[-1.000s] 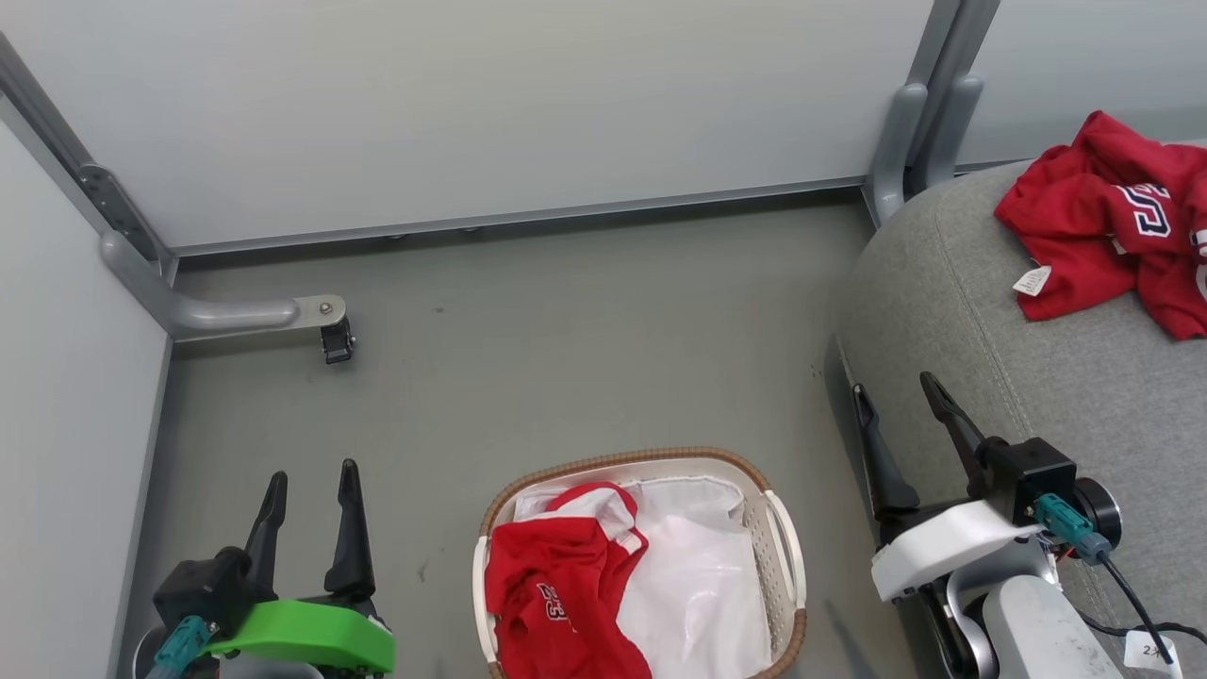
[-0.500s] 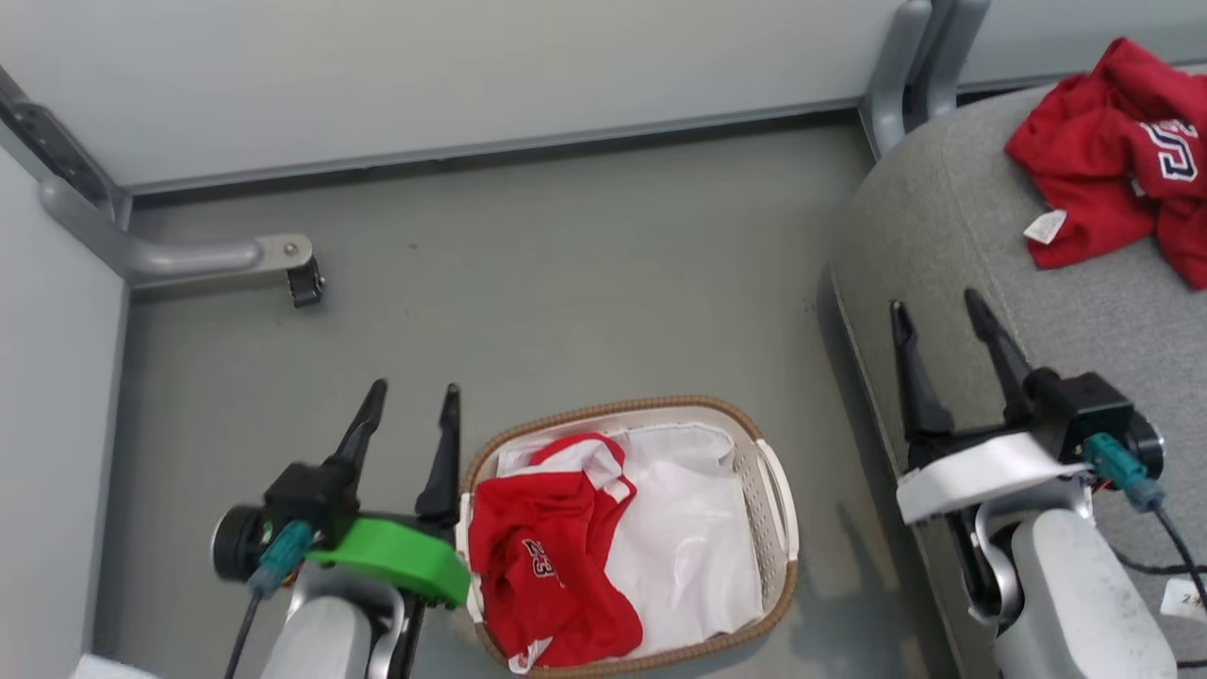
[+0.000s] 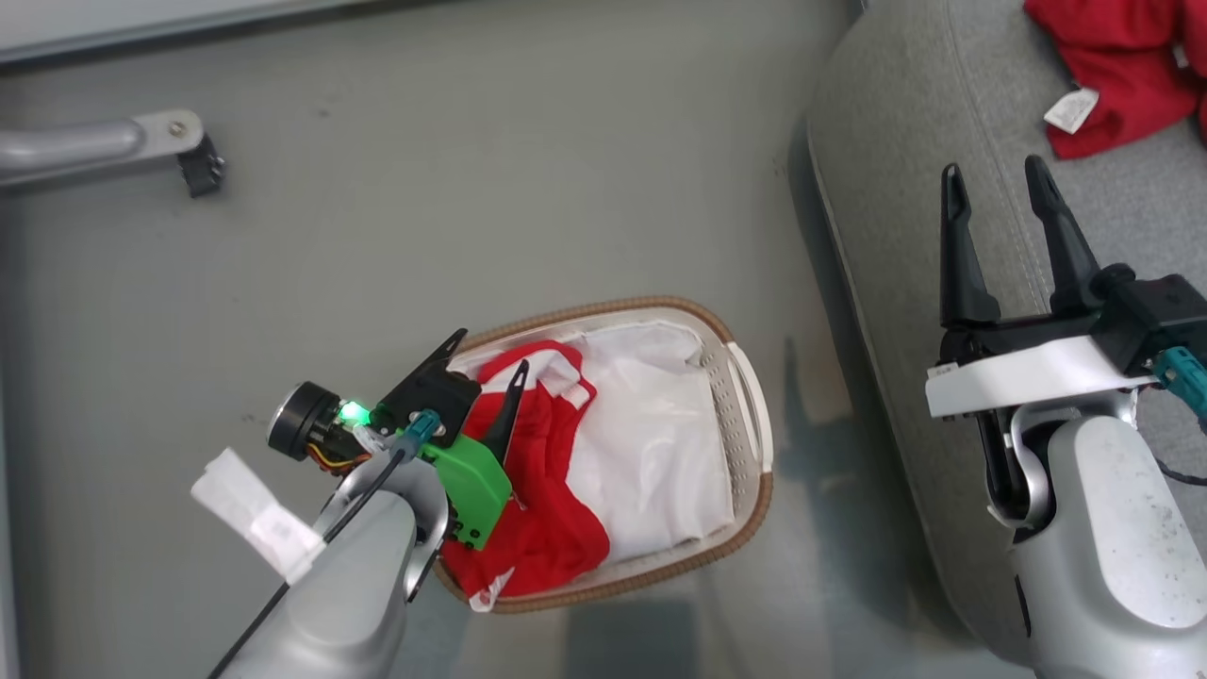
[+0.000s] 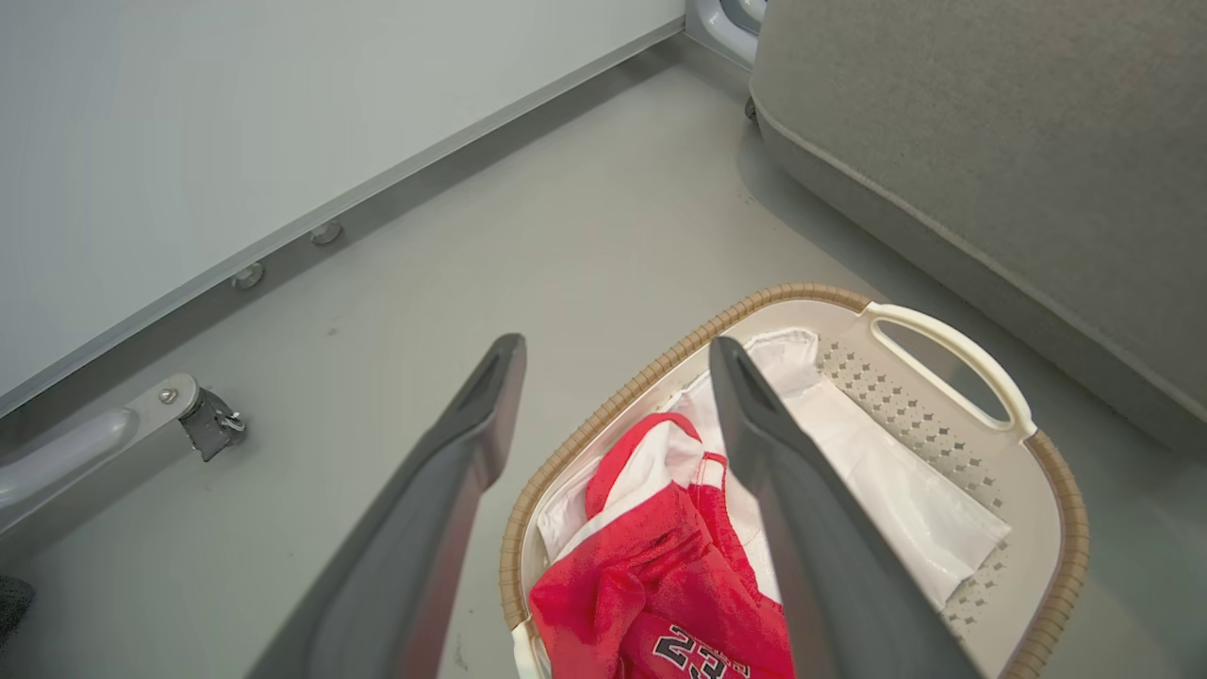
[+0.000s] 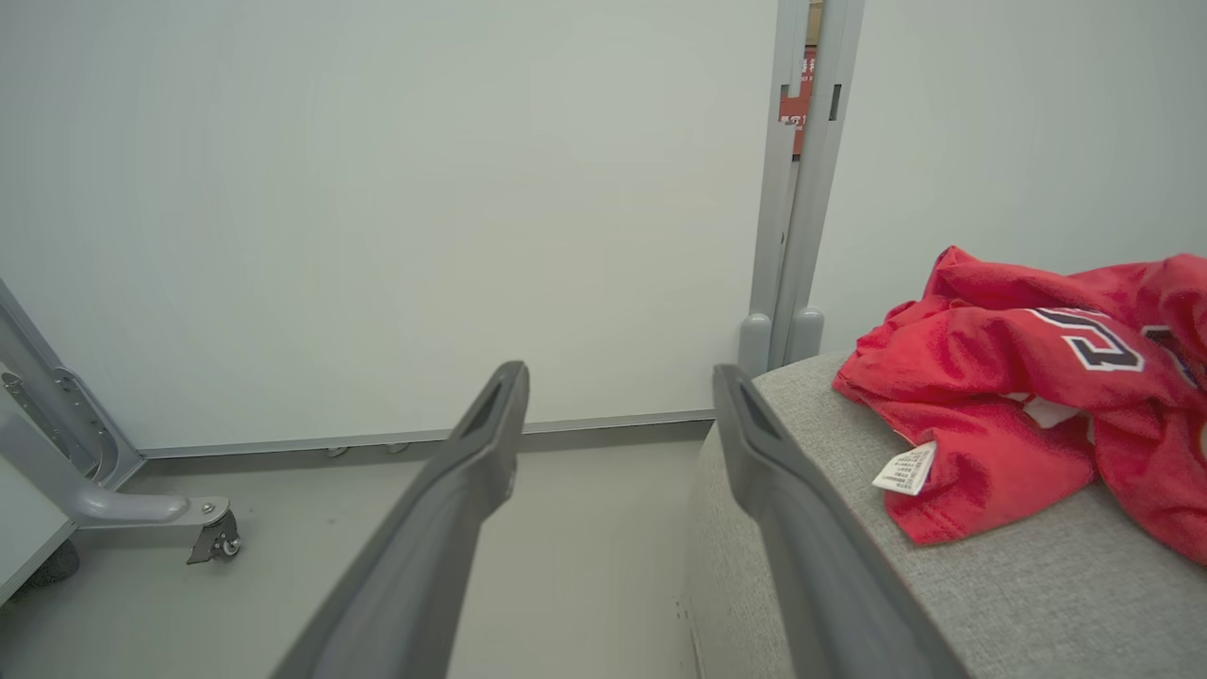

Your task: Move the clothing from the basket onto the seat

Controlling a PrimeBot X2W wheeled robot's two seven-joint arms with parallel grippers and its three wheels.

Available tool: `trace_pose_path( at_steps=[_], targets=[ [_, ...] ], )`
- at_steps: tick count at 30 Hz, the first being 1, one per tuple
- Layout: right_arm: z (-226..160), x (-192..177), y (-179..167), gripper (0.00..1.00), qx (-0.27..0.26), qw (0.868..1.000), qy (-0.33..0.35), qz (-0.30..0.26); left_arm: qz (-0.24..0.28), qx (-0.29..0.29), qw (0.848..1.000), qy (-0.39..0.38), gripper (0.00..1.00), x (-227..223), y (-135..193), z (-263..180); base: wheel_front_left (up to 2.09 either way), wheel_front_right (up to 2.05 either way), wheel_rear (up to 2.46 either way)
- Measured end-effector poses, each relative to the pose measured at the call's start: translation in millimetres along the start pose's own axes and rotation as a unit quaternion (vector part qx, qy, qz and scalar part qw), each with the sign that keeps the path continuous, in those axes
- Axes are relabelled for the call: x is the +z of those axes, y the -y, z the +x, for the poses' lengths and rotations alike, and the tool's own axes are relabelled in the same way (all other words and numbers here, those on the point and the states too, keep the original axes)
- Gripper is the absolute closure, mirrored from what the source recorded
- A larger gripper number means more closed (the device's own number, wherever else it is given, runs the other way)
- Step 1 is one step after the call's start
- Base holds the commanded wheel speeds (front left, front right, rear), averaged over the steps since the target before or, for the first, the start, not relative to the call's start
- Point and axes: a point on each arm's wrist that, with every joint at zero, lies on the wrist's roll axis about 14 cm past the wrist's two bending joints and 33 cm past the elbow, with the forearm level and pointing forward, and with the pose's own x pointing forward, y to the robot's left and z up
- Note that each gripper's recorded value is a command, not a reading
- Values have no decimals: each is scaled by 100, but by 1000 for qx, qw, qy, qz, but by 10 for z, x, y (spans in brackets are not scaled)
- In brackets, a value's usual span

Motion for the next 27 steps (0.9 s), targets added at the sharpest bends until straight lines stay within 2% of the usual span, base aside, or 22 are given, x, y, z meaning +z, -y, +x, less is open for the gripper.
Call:
trace_pose_path(
  at_steps=[6, 14, 27],
  targets=[
    [72, -187, 150, 0, -15, 1000, -12, 5, 24, -43, 993, -109, 0, -593, 92, 249, 0, 0, 0],
    [154, -414, 337, 0, -31, 999, -28, -3, 34, -81, 978, -188, 0, -1109, 153, 536, 0, 0, 0],
    [162, -706, 564, 0, -47, 997, -57, -27, 40, -73, 963, -255, 0, -1725, 82, 774, 0, 0, 0]
  ],
)
